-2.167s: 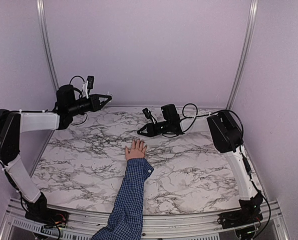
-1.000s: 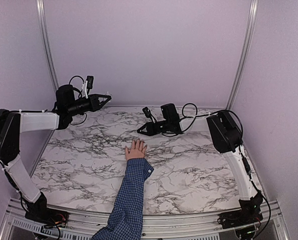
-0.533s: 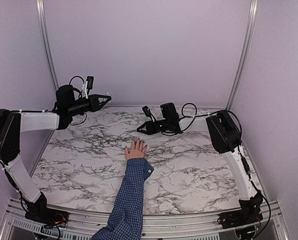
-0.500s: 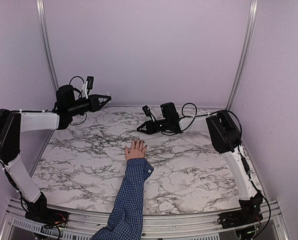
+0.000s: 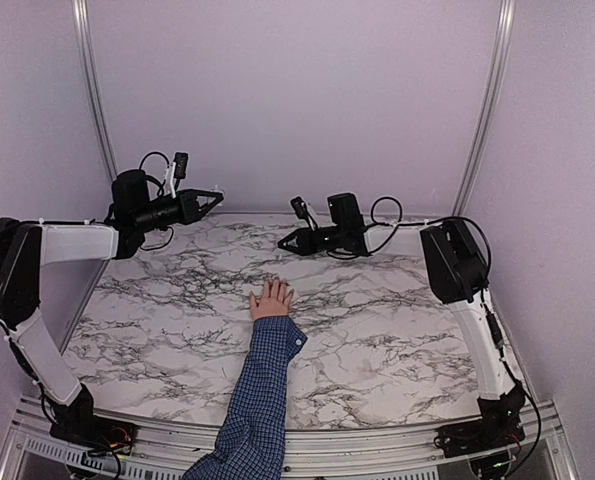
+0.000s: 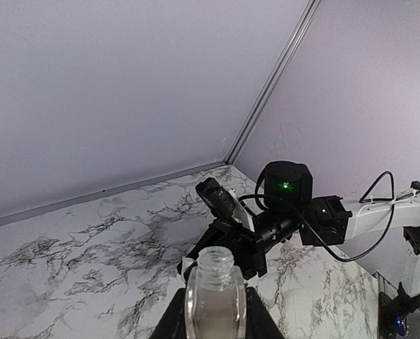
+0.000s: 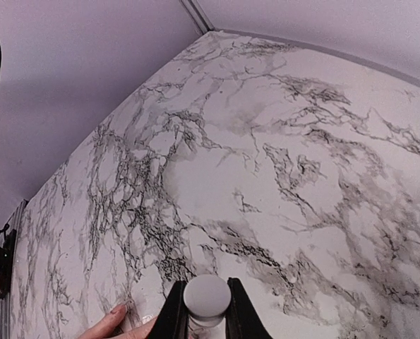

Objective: Paint the nails
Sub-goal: Paint the hand on the nail, then close the cap of the nail polish bottle.

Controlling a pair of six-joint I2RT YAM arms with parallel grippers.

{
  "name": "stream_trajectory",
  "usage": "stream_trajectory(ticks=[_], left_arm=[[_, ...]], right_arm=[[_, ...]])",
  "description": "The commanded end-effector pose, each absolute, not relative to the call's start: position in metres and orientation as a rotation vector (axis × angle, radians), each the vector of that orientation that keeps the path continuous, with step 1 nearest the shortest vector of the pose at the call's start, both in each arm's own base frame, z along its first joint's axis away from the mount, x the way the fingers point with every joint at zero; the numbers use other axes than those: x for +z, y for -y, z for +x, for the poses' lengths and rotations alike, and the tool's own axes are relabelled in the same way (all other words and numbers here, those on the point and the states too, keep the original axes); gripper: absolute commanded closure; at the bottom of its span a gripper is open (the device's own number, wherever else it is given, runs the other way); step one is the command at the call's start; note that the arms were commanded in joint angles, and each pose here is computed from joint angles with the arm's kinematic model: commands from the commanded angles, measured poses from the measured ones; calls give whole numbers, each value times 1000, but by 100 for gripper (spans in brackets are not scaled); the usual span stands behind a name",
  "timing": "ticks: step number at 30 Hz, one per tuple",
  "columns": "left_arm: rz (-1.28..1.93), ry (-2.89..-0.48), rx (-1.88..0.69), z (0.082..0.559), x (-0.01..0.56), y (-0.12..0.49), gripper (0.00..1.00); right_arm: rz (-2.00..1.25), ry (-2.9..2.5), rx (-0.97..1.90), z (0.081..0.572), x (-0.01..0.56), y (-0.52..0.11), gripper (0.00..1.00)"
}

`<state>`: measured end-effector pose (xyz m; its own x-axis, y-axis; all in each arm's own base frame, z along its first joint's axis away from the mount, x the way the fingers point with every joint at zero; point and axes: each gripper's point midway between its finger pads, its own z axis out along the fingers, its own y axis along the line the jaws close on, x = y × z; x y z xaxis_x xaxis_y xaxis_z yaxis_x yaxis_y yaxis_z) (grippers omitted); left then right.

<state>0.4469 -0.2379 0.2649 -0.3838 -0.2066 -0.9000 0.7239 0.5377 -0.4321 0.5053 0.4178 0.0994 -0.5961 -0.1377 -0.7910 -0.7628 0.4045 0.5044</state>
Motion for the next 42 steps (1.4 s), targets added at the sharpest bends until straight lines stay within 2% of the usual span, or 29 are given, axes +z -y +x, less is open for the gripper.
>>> stream_trajectory(ticks=[1,13,24,31,42], left_arm=[[524,-1555,-1054,435,306,242,100],[621,-1473,-1074,381,331,263,100],[793,-1333,-1120,304,357,317,100],[839,-1258,-1090,263,369,317,100],[867,-1199,-1066,240,378,307,100]], right_arm=[[-800,-1831,1190,503,184,-414,100],[-896,-1752,1099,457,270,-390,100],[-914,-1566,1174,391,378,-364,100],[-925,-1488,1188,341,431,-346,100],[-1049,-1395,1254,270,477,-388,100]])
